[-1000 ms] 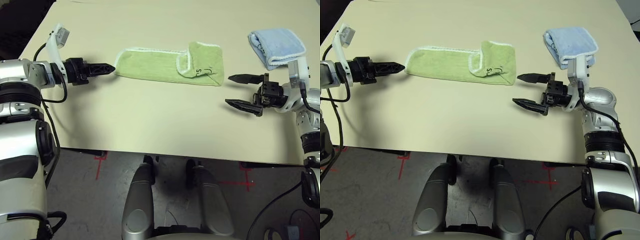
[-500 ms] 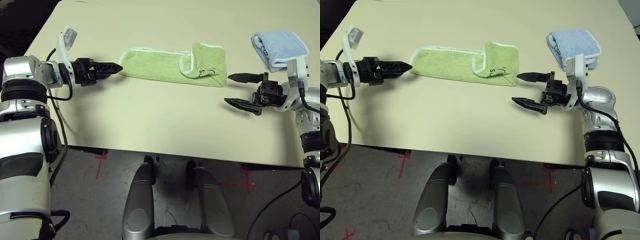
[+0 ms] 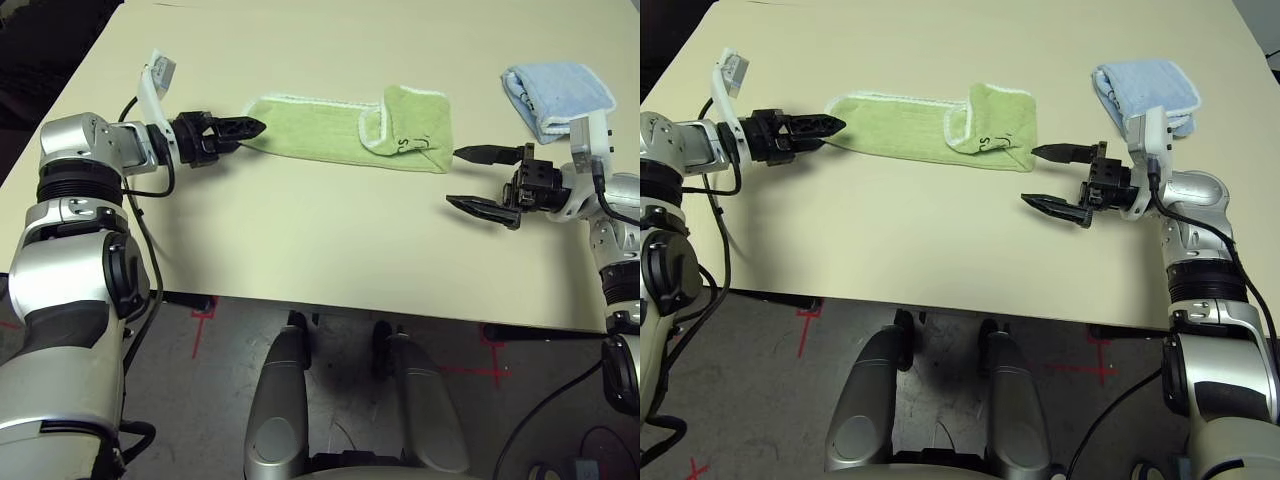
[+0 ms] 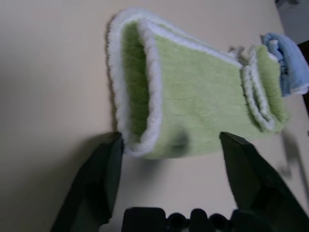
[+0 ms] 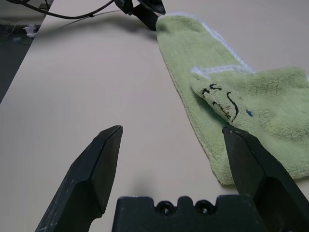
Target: Fold the towel and set it aside.
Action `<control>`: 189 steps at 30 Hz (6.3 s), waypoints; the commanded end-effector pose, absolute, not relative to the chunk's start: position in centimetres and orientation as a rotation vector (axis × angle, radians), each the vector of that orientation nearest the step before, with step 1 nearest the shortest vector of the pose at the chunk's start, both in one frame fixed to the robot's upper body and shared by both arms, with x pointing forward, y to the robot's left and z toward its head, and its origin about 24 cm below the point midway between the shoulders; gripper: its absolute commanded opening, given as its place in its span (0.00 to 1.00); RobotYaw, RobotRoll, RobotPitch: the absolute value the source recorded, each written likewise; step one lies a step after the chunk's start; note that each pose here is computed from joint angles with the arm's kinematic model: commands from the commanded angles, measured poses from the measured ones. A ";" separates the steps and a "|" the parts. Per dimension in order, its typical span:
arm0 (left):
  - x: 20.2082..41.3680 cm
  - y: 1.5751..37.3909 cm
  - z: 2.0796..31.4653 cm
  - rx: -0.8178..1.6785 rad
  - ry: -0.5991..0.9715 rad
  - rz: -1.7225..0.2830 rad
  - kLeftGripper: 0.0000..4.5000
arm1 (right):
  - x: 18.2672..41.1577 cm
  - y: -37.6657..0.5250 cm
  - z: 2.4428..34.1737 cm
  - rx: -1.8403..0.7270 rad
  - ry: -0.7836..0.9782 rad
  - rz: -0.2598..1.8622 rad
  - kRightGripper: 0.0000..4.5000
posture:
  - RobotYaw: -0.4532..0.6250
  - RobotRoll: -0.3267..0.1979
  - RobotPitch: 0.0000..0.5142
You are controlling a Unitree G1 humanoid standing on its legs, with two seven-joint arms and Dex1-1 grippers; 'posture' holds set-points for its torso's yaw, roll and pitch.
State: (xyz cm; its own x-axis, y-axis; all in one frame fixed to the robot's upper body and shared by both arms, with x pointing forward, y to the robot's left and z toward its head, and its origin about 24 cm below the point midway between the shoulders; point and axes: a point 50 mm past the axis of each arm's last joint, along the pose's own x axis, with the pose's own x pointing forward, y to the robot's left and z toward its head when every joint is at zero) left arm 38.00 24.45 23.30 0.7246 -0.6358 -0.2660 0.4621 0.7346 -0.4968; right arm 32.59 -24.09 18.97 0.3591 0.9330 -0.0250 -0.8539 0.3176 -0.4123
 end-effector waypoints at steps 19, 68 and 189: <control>37.9 25.7 25.1 -0.409 0.367 -0.567 0.00 | 32.8 -25.7 18.8 -0.275 -0.241 1.054 1.00 | 0.51 0.62 0.56; 36.6 17.9 32.0 -0.026 0.242 -1.046 0.00 | 33.9 -25.4 18.8 -0.308 -0.240 1.042 1.00 | 0.52 0.62 0.50; 39.5 13.8 24.5 0.336 -0.234 -1.218 0.00 | 37.3 -17.6 22.1 -0.133 -0.327 1.082 0.00 | 0.49 0.62 0.52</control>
